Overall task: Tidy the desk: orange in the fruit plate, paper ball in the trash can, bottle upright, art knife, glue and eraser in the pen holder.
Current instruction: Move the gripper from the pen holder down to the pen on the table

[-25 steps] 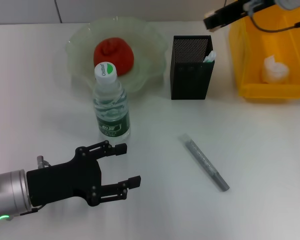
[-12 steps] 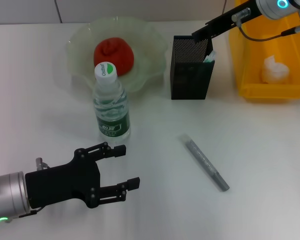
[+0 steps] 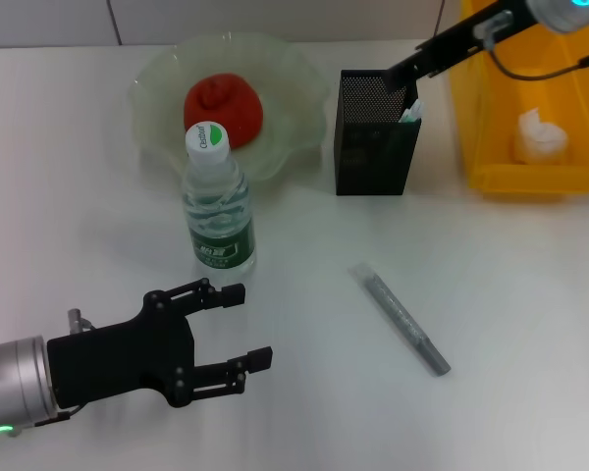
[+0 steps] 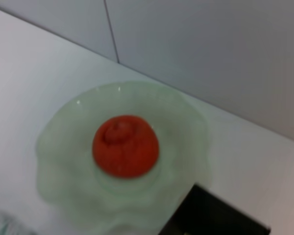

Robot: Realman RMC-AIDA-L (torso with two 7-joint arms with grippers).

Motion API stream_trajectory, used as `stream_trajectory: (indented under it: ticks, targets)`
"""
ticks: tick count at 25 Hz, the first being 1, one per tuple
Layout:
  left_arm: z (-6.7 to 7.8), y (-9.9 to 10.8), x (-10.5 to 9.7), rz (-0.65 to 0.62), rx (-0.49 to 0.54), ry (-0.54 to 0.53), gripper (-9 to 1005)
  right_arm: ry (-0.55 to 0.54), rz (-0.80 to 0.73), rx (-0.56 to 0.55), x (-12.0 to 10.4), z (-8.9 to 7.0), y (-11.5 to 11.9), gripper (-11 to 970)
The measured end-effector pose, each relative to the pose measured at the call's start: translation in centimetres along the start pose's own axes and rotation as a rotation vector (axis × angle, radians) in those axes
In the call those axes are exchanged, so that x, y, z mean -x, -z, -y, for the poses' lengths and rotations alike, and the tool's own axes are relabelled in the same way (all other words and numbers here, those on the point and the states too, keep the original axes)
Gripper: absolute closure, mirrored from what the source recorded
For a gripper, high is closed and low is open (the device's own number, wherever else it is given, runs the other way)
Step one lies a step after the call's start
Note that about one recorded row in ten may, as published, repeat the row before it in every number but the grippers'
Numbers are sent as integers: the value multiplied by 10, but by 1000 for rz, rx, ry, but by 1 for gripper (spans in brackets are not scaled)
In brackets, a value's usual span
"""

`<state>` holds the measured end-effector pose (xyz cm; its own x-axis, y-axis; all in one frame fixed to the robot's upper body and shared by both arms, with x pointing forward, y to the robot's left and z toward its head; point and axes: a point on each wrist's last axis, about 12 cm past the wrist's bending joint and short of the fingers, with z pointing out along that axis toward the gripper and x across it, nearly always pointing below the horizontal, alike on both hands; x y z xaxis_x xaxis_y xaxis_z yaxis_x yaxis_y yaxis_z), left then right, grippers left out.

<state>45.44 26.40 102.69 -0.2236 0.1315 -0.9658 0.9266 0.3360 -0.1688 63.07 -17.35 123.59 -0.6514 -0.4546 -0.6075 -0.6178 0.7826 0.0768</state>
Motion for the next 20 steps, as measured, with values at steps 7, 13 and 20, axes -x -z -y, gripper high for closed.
stream_trajectory:
  ticks: [7, 13, 20]
  targets:
    - [2, 7, -4, -5, 19, 6, 198, 7, -80, 43, -19, -19, 23, 294]
    - [7, 18, -11, -20, 49, 17, 198, 15, -186, 138, -41, -37, 0, 210]
    - [9, 25, -16, -24, 72, 31, 198, 48, -292, 154, -54, -53, -36, 211]
